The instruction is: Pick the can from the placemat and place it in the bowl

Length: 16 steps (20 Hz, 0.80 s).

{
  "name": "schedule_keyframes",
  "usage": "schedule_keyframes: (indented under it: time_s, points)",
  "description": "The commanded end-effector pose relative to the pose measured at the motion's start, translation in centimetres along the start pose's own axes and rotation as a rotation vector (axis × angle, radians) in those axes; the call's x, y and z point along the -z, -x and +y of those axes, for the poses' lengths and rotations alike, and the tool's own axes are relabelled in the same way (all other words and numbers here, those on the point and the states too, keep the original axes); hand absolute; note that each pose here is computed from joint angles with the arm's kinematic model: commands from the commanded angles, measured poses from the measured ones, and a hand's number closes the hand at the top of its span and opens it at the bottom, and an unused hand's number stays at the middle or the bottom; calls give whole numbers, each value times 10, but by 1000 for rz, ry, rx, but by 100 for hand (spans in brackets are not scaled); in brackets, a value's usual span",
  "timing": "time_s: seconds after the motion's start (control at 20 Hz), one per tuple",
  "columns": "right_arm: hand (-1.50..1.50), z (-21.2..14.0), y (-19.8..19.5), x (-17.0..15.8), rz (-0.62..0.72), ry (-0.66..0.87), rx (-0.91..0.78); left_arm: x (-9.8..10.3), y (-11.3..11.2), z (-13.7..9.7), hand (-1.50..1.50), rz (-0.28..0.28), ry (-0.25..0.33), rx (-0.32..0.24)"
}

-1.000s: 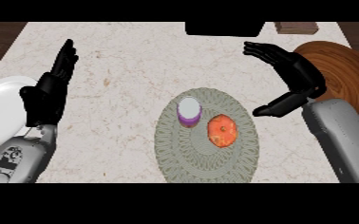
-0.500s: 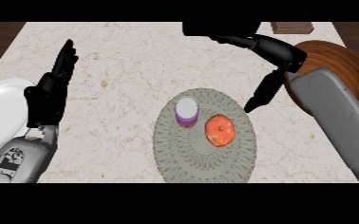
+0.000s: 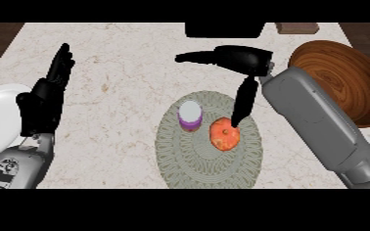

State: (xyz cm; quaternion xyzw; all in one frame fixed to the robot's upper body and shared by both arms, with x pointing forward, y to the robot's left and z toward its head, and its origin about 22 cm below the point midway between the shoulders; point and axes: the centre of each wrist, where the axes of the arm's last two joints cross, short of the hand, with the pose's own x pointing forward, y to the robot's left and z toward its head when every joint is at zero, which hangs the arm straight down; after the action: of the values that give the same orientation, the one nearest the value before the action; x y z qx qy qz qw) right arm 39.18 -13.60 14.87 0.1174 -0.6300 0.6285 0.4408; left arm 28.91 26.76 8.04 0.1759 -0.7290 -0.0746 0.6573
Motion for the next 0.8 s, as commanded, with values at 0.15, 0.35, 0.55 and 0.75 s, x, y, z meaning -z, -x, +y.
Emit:
schedule_keyframes:
  time_s: [0.15,0.35,0.55,0.75]
  points:
    - [-150,35,-8,31,89,-139,-86,5,-2,-2,0,7,0,-10]
    - [-150,55,-8,47,187,-174,-153,3,1,-4,0,-7,19,-6]
    - [-150,60,-4,57,231,-196,-148,4,9,1,0,11,3,-10]
    - [-150,61,4,54,224,-181,-135,-6,2,-13,0,1,14,-4]
